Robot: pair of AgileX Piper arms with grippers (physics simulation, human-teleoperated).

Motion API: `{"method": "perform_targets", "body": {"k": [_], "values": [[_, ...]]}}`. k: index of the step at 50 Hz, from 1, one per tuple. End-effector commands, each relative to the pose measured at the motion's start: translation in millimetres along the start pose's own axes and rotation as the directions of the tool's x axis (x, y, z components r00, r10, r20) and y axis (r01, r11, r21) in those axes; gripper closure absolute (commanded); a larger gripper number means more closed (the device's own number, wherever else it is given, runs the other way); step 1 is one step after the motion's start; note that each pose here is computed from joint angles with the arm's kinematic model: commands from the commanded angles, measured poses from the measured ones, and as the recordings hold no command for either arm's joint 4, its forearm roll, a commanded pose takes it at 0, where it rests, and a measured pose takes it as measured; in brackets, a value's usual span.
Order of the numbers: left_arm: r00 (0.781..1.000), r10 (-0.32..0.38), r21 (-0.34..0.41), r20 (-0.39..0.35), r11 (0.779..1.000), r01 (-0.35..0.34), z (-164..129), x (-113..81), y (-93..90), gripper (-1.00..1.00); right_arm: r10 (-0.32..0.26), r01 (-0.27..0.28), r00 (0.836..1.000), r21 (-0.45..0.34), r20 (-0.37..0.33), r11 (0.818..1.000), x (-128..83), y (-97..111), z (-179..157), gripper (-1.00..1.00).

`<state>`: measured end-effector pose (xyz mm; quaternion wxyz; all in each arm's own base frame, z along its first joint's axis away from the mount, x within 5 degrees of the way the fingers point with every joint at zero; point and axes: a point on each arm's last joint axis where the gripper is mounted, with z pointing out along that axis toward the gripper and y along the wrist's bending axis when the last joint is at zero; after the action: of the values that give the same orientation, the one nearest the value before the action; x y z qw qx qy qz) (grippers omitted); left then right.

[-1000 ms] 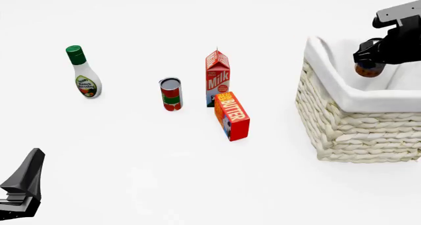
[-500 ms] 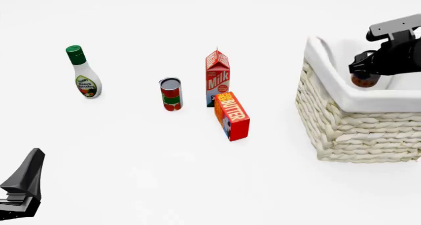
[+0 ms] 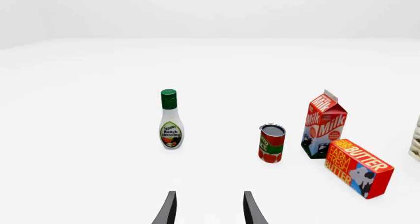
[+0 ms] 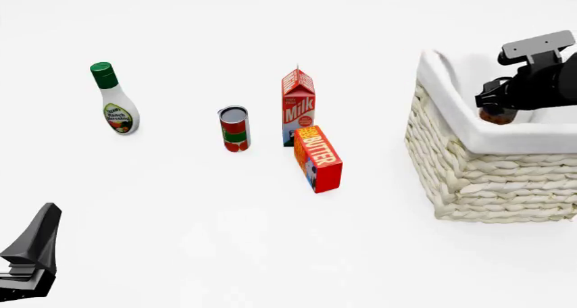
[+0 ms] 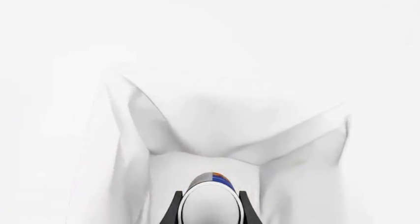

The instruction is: Pick the alphabet soup and place it in the basket.

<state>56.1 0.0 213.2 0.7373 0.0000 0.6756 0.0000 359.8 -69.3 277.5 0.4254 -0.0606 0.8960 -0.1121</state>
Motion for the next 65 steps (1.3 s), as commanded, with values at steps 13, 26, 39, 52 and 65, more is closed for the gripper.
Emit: {"method": "perform_targets", "body": {"k": [13,26,39,52,65], "values": [[1.0,0.0,0.0,0.0,1.0,0.0,0.0,0.0,0.0,-1.0,0.03,-0.03,1.0,0.017,0.002,0.999,1.5,-7.5,16.9,1.0],[1.0,0.0,0.0,0.0,1.0,0.0,0.0,0.0,0.0,-1.0,0.034,-0.034,0.999,0.028,0.001,0.999,1.4,-13.0,19.5,1.0],[1.0,0.0,0.0,0.0,1.0,0.0,0.0,0.0,0.0,-1.0,0.038,-0.038,0.999,0.043,0.007,0.998,0.0,-19.8,20.6,-1.0],[1.0,0.0,0.0,0.0,1.0,0.0,0.0,0.0,0.0,-1.0,0.016,-0.018,0.995,0.021,0.094,1.0,-33.6,-7.2,-29.1,-1.0],[1.0,0.0,0.0,0.0,1.0,0.0,0.0,0.0,0.0,-1.0,-0.01,0.016,0.981,-0.031,0.196,0.999,-69.4,12.3,-113.1,-1.0]]}}
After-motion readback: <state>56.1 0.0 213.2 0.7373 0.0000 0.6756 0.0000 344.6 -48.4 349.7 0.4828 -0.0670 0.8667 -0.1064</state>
